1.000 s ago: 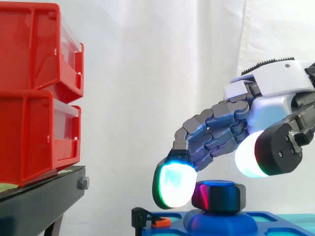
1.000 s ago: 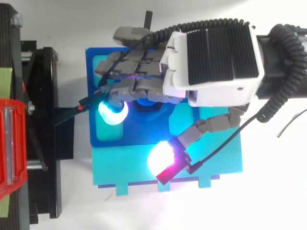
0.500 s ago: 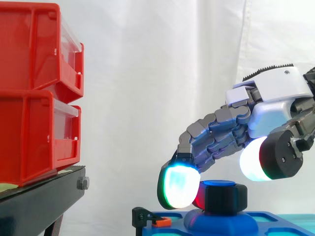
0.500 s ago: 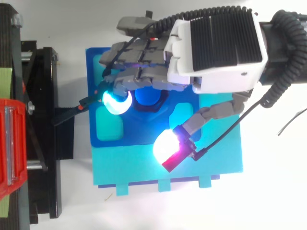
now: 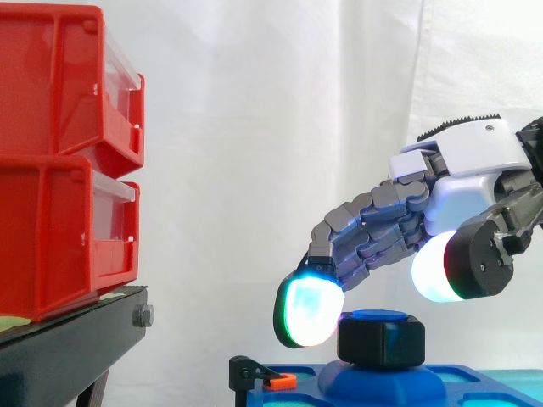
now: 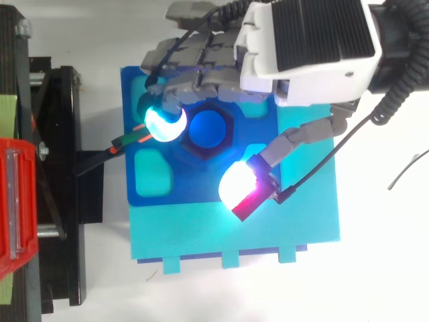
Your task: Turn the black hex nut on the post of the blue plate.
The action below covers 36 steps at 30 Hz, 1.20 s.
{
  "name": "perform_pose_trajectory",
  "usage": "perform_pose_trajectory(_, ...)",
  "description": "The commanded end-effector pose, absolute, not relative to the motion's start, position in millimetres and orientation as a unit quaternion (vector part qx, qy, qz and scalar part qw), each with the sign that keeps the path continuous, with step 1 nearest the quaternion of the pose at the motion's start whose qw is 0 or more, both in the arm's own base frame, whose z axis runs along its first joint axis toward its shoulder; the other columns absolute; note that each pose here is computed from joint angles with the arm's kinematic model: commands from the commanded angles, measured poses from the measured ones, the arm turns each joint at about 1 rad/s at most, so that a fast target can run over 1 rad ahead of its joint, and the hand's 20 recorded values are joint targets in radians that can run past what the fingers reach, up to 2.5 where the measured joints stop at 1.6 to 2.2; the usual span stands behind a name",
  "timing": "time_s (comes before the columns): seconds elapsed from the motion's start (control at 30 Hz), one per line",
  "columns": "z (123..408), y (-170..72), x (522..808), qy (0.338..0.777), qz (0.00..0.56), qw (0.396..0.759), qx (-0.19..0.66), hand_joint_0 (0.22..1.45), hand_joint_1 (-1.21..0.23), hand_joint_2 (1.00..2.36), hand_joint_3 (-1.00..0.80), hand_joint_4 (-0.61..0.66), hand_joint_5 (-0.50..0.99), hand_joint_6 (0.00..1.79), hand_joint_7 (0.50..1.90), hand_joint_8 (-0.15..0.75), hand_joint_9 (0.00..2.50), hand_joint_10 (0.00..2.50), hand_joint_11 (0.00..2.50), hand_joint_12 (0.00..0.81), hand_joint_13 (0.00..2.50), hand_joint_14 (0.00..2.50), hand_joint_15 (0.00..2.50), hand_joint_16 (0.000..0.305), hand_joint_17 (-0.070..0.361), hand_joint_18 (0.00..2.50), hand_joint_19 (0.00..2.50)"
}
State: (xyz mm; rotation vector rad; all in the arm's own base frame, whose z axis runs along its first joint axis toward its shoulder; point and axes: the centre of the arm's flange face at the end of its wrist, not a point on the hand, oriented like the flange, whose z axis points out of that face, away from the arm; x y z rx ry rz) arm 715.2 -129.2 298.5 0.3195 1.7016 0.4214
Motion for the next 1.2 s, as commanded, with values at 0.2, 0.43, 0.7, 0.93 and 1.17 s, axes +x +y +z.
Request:
perform_pose_trajectory(0.2, 297.7, -144.3, 711.5, 0.744, 0.183, 0.629, 0.131, 0.44, -0.56, 1.00, -0.50, 0.28, -0.18, 0.50, 0.86, 0.322, 0.31, 0.00, 0.00, 0.390, 0.29, 0.00, 0.00, 0.049, 0.111, 0.11, 0.08)
perform_pose_trajectory(0.43, 299.0, -158.6, 707.0, 0.744, 0.188, 0.629, 0.124, 0.44, -0.56, 1.00, -0.50, 0.28, -0.18, 0.50, 0.86, 0.323, 0.32, 0.00, 0.00, 0.390, 0.30, 0.00, 0.00, 0.049, 0.110, 0.11, 0.09)
perform_pose_trajectory(0.7, 299.1, -170.4, 703.0, 0.744, 0.194, 0.627, 0.121, 0.44, -0.56, 1.00, -0.50, 0.28, -0.18, 0.50, 0.86, 0.322, 0.32, 0.00, 0.00, 0.390, 0.30, 0.00, 0.00, 0.049, 0.110, 0.11, 0.08)
perform_pose_trajectory(0.93, 299.1, -171.9, 702.4, 0.744, 0.197, 0.627, 0.122, 0.44, -0.56, 1.00, -0.50, 0.28, -0.18, 0.50, 0.86, 0.321, 0.32, 0.00, 0.00, 0.390, 0.30, 0.00, 0.00, 0.049, 0.110, 0.10, 0.09)
perform_pose_trajectory(1.17, 309.0, -160.8, 713.4, 0.726, 0.203, 0.646, 0.123, 0.44, -0.56, 1.00, -0.50, 0.28, -0.18, 0.50, 0.86, 0.322, 0.32, 0.00, 0.00, 0.390, 0.31, 0.00, 0.00, 0.049, 0.110, 0.10, 0.10)
